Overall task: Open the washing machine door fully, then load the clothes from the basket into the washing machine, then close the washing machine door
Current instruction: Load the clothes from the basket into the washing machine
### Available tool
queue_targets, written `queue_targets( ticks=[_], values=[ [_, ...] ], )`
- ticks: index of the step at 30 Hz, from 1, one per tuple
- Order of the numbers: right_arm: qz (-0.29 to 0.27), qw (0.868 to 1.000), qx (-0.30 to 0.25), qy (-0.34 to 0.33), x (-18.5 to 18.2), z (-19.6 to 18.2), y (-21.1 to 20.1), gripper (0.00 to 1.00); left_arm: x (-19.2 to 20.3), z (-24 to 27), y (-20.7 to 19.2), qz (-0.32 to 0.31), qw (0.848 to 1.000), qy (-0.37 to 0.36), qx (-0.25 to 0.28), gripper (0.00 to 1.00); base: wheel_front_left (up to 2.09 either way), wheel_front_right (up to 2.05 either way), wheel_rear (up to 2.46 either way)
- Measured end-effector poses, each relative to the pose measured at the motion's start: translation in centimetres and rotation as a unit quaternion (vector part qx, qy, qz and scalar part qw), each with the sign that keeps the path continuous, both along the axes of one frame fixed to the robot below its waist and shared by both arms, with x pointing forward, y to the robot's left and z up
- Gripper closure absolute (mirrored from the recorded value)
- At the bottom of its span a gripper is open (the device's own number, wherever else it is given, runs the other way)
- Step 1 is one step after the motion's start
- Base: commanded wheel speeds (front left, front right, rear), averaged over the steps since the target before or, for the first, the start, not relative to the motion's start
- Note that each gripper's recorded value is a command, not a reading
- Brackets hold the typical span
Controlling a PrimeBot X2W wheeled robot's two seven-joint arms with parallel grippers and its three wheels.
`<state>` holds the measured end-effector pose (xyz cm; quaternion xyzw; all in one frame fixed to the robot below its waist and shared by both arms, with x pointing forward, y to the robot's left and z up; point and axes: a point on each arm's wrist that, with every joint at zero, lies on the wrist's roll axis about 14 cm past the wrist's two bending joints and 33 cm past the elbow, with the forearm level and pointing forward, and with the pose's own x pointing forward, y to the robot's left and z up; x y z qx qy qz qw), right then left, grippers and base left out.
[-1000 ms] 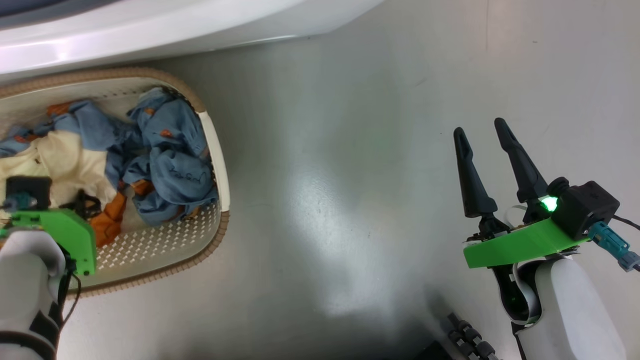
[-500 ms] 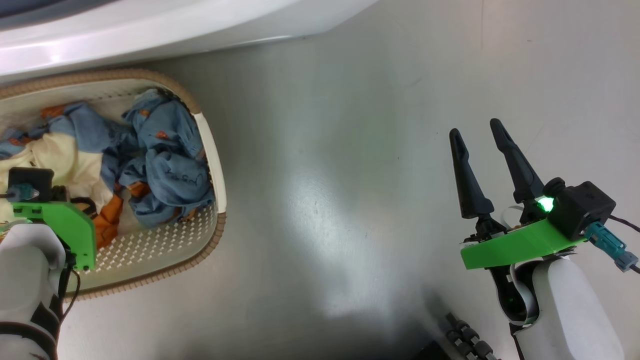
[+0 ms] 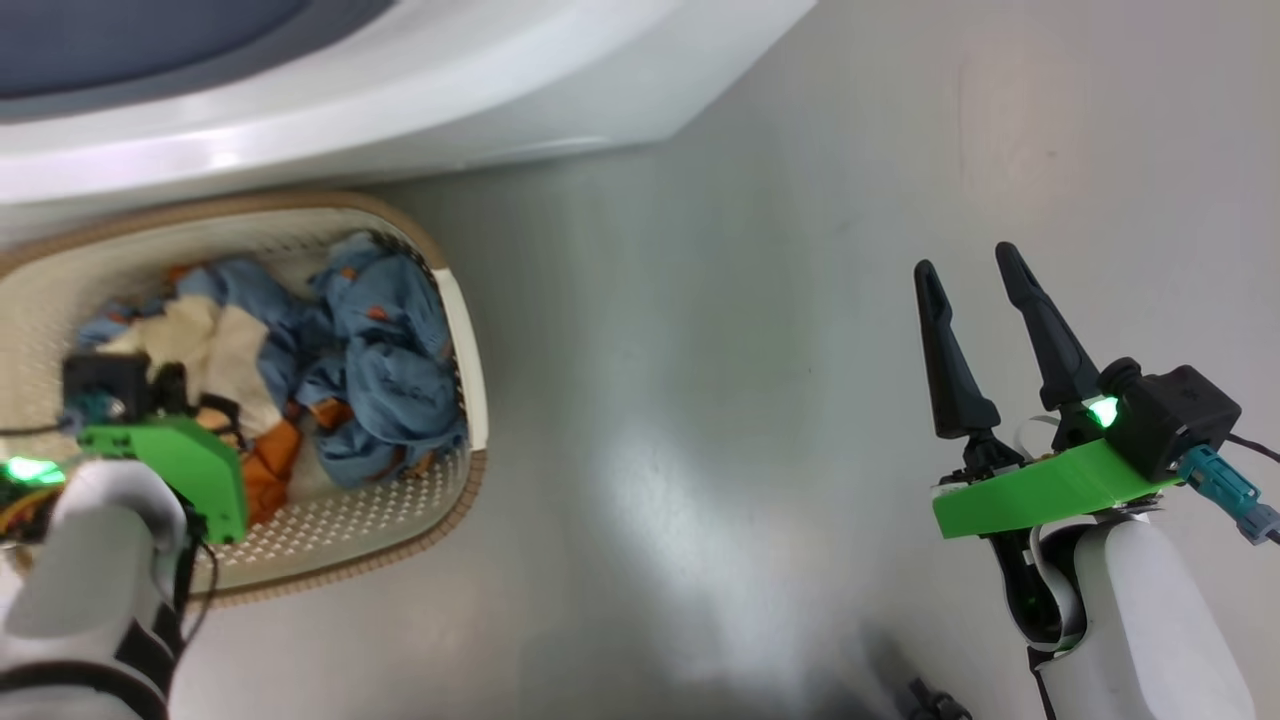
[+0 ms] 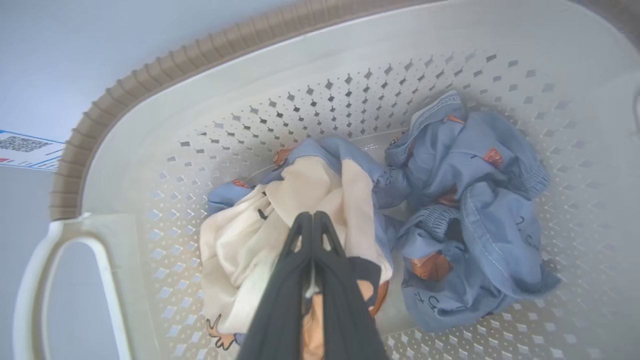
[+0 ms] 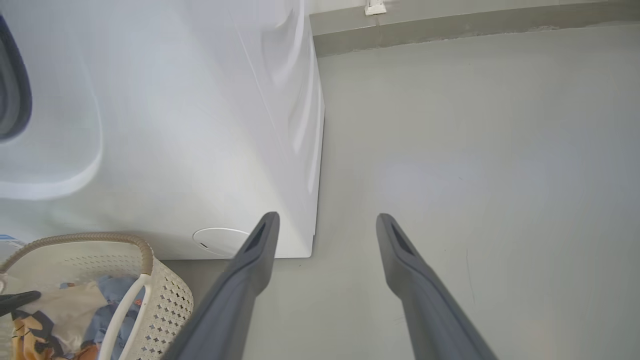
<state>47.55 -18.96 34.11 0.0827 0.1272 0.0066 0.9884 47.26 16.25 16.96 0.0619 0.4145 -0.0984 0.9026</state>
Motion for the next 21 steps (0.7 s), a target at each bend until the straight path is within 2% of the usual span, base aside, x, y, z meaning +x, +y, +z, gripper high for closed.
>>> queue_targets(
  ticks=[4,10,21],
  values=[
    [0.003,1.000,0.003,-0.013,0.2,1.1,0.3,0.00,-0.4,1.2,0.0,0.013,1.000,-0.011,-0.009,1.00,0.00,0.00,0.00],
    [0.009,0.999,0.005,-0.031,0.0,3.0,0.9,0.00,0.3,5.1,0.6,0.044,0.996,-0.071,-0.027,1.00,0.00,0.00,0.00],
    [0.013,0.998,0.008,-0.057,-1.3,6.1,1.3,0.00,0.5,13.0,0.7,0.084,0.977,-0.187,-0.062,1.00,0.00,0.00,0.00]
  ],
)
